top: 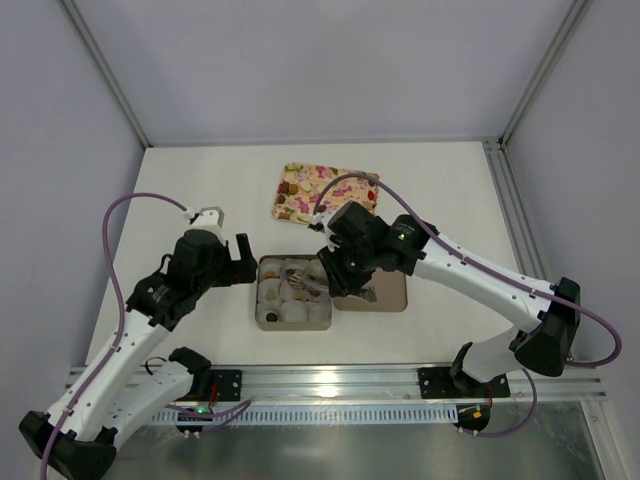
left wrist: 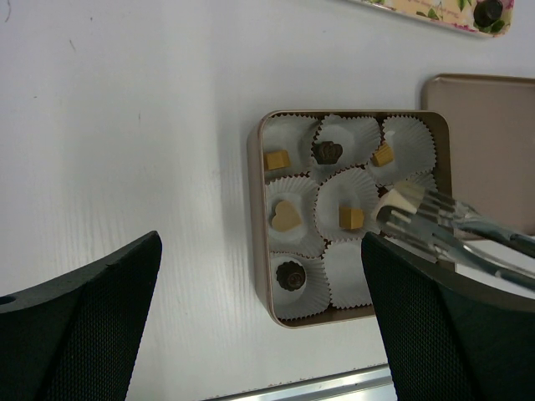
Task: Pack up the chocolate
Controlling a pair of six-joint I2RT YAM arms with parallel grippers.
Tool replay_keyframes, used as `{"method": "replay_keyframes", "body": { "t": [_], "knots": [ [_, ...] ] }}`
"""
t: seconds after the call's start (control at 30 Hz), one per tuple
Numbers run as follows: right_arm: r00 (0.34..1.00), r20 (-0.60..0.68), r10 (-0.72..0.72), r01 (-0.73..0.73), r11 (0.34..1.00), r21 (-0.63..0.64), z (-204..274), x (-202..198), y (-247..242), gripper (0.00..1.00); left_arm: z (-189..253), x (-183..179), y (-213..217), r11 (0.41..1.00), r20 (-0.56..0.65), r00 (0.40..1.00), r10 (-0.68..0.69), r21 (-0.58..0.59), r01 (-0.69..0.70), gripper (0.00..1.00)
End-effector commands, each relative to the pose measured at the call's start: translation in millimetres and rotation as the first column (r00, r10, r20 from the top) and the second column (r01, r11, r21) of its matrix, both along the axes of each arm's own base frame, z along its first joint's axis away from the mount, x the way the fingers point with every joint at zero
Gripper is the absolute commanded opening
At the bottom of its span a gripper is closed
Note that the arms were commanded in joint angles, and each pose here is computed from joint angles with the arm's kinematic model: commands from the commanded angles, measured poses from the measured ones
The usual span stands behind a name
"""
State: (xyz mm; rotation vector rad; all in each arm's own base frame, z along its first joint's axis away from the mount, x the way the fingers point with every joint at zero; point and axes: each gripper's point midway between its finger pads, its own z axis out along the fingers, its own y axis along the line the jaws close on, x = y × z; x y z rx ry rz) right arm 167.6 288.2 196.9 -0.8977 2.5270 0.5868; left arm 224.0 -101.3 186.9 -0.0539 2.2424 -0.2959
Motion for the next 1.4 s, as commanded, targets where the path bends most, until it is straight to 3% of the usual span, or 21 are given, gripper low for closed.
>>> {"method": "replay_keyframes", "body": {
  "t": [0.0,0.47,1.37],
  "knots": [
    [0.998,-0.034,0.058,-0.057,0.998,0.027,4.2,-22.7,6.8,0.26,3.3,1.8,1.4,1.0,0.017,1.0,0.006,-0.001,-0.006,1.0],
    [0.988,-0.096,0.125,-0.127,0.992,-0.023,-16.5,-51.5,6.1,0.27,2.8,1.7,1.5,1.0,0.013,1.0,0.006,0.001,-0.006,1.0],
    [0.986,-0.1,0.136,-0.142,0.989,-0.05,-30.4,-49.5,11.0,0.34,2.9,1.6,2.4,1.0,0.016,1.0,0.01,0.002,-0.01,1.0]
  ]
}}
